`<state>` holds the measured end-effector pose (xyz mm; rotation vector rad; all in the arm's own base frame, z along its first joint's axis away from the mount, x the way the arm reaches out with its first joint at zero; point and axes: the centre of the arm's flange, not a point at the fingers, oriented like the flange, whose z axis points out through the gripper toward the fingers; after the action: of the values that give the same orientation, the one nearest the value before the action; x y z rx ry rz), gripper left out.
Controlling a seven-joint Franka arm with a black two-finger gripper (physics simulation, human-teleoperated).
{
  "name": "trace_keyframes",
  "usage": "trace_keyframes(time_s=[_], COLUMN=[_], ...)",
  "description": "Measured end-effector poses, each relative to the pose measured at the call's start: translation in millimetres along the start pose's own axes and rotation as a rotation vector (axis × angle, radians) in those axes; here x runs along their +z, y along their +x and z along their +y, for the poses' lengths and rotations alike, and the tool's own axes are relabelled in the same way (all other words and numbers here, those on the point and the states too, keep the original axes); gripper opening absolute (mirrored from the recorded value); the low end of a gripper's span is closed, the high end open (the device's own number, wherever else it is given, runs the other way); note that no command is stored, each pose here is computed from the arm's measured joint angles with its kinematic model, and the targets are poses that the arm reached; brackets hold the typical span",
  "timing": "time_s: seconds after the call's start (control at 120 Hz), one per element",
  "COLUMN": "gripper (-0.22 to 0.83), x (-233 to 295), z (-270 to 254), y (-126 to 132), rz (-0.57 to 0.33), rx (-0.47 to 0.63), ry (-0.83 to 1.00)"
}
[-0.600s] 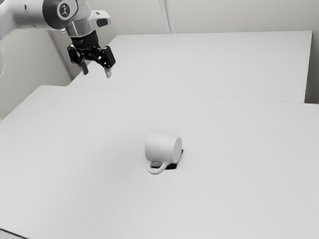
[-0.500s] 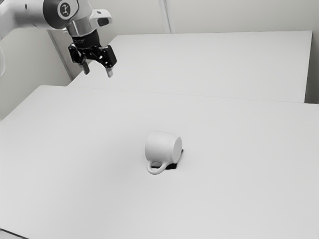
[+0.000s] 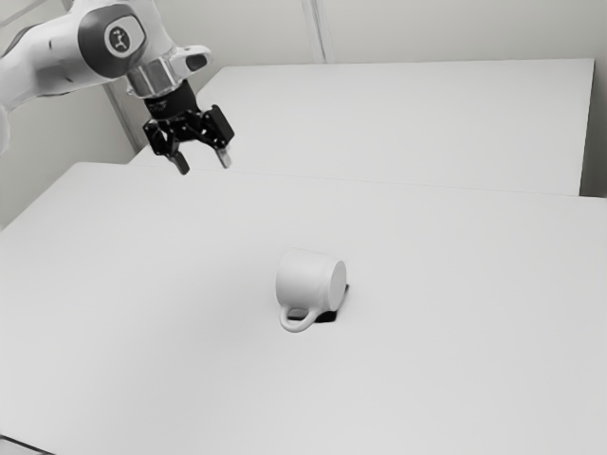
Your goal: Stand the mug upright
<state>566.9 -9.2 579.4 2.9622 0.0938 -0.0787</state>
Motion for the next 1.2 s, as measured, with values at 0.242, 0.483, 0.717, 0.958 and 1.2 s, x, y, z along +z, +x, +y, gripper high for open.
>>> trace_keyframes(time_s=[0.242,0.483,0.717,0.958,1.2], gripper=[0.62,0.62,0.62,0.62,0.62], x=[64,134,185,234,259], z=[-65,-65,-71,-74,-66], y=[14,18,31,35,32], rz=[-0.039,-0.028,0.009,0.007,-0.006], rx=[-0.111,-0.049,-0.016,0.012,0.085], ry=[-0.195,-0.335,-0.463,-0.583,-0.726])
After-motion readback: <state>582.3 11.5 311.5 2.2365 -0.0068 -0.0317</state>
